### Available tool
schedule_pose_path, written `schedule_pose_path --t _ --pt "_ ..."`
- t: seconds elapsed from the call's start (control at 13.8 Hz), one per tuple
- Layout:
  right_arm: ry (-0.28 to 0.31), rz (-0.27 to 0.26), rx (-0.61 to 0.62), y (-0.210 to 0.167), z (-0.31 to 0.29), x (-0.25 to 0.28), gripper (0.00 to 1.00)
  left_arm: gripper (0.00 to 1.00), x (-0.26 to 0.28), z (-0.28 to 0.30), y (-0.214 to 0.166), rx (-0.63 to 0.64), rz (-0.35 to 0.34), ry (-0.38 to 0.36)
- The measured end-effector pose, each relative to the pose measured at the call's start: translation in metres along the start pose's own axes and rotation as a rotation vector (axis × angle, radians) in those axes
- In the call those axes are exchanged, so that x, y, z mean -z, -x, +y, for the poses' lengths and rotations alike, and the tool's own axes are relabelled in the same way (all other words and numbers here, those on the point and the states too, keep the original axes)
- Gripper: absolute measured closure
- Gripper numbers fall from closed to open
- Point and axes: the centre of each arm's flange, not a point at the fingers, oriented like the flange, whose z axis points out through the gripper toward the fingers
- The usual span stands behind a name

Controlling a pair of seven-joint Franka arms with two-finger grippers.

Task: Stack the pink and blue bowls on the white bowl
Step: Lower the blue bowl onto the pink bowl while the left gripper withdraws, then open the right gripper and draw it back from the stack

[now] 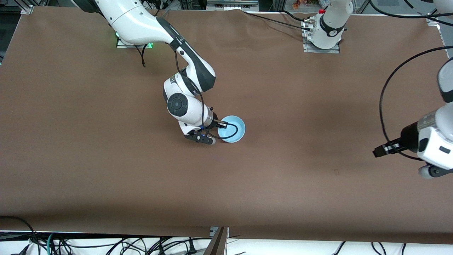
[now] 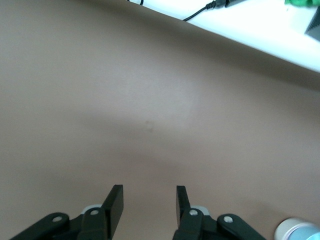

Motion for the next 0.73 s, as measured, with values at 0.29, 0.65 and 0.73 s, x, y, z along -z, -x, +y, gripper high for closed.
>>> schedule_pose_path --t 0.29,0.65,0.73 --pt "0.027 -0.029 0.0 0.003 0.003 -0.001 0.98 0.46 0.026 -0.037 0.003 -0.053 0.012 -0.024" --pt "0.037 -0.04 0.0 0.004 0.004 -0.002 0.98 0.43 0.033 -0.081 -0.004 -0.003 0.019 -0.027" --pt "0.037 -0.04 0.001 0.004 0.004 -0.002 0.98 0.42 0.033 -0.083 -0.005 0.0 0.019 -0.027"
